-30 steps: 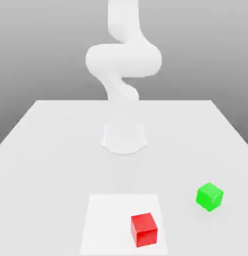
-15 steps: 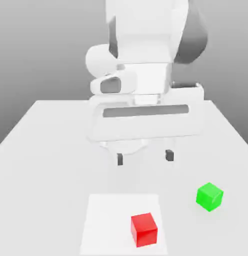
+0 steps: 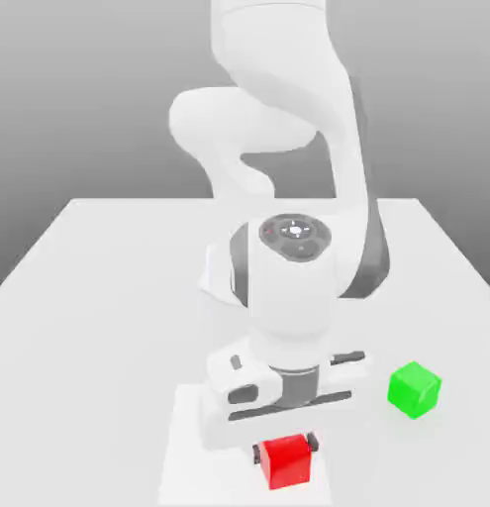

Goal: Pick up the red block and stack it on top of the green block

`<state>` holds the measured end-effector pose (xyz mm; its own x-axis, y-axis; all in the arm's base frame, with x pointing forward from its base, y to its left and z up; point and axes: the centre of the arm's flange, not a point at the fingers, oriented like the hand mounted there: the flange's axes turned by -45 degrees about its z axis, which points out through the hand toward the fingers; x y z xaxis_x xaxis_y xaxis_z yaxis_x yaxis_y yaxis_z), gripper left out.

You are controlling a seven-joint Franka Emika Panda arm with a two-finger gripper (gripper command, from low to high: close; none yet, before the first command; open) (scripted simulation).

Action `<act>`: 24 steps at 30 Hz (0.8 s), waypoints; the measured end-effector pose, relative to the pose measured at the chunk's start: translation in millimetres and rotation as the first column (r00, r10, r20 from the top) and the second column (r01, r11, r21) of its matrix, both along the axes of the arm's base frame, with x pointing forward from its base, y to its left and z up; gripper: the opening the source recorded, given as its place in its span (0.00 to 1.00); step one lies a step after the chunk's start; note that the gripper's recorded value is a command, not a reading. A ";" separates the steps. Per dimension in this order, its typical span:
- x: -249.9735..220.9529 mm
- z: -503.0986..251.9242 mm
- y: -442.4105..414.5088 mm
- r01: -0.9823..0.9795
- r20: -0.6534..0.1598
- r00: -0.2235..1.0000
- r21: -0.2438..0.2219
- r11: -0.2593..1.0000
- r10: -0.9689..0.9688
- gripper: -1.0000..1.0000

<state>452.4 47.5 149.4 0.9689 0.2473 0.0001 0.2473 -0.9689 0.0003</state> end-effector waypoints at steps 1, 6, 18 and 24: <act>0.0 0.0 0.0 0.000 0.000 1.000 0.000 1.000 0.000 0.00; 0.8 28.4 0.1 0.000 0.000 1.000 0.000 1.000 0.000 0.00; -32.6 80.0 84.1 0.243 -0.013 0.970 0.045 0.969 -0.243 0.00; -60.4 90.6 129.5 0.396 -0.023 0.918 0.047 0.917 -0.395 0.00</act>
<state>392.0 177.0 240.0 0.9877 -0.1563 -0.0104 -0.1566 -0.9863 -0.0511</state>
